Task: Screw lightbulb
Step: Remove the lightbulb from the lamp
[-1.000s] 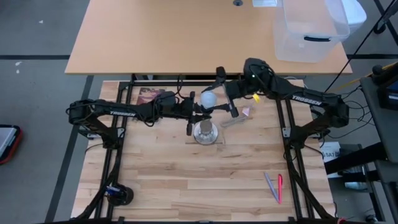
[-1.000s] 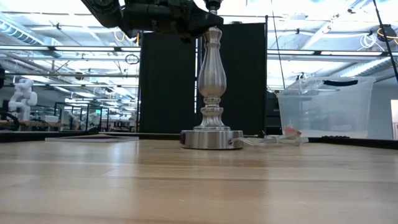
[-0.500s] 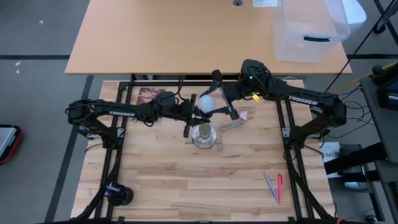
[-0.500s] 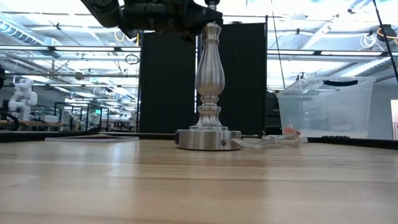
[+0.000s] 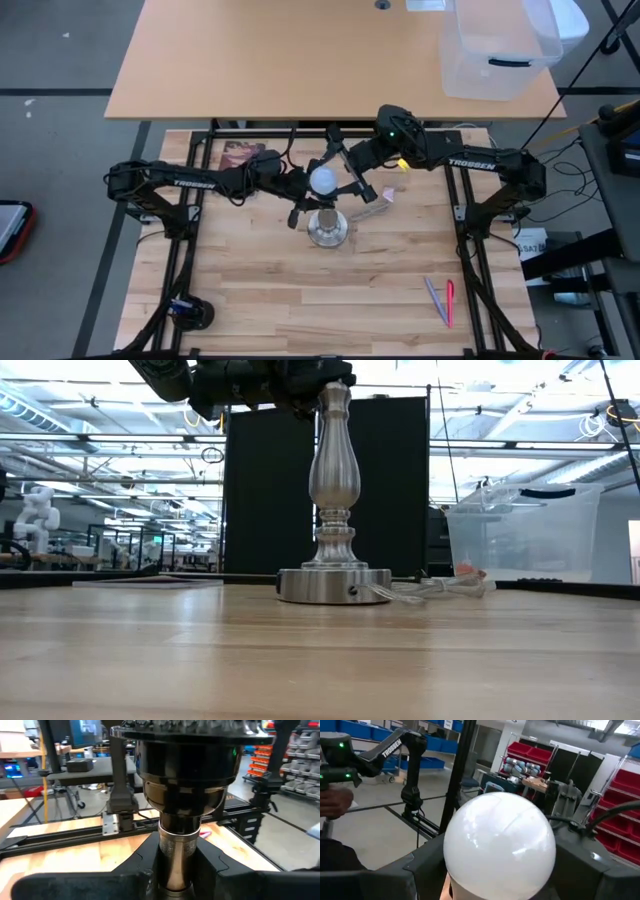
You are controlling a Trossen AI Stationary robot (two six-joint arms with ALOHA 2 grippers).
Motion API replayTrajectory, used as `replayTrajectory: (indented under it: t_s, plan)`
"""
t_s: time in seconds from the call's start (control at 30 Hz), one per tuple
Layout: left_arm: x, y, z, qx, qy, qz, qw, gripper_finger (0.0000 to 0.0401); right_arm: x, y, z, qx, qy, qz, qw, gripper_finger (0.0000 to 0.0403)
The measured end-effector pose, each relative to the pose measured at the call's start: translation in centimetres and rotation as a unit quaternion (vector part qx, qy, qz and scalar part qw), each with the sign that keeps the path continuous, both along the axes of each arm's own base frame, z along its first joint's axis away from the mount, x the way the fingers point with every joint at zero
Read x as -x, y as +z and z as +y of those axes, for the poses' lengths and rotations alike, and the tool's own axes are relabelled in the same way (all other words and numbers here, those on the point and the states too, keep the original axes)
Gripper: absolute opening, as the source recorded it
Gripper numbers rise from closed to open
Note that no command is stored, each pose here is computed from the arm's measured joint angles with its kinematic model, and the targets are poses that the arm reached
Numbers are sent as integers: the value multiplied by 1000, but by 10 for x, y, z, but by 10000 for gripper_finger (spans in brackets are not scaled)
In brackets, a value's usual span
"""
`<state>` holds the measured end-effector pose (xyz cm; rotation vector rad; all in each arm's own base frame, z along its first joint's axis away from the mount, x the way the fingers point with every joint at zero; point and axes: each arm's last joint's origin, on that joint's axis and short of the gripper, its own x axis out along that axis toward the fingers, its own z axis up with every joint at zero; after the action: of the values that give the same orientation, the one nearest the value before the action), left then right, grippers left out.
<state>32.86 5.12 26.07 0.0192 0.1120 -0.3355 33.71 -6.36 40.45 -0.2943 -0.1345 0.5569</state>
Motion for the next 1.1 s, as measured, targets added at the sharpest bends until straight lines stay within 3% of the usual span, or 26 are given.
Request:
replayTrajectory:
  t_s: [0.33, 0.53, 0.7, 0.9, 1.1]
  plan:
    - [0, -1, 1, 10, 0, 7, 1000, 72, 1, 5, -2, -27, -90, -1, 996, 290]
    - [-1, 1, 1, 9, 13, 2, 1000, 72, 6, 20, 4, -49, -104, -30, 993, 314]
    - [0, -1, 1, 12, 21, 13, 1000, 72, 2, 14, 11, -55, -134, -9, 989, 334]
    - [0, -2, 2, 15, 40, 20, 999, 72, 15, 37, 20, -67, -187, -21, 980, 341]
    - [-1, -3, 4, 18, 70, 25, 997, 72, 22, 63, 32, -113, -183, -32, 976, 341]
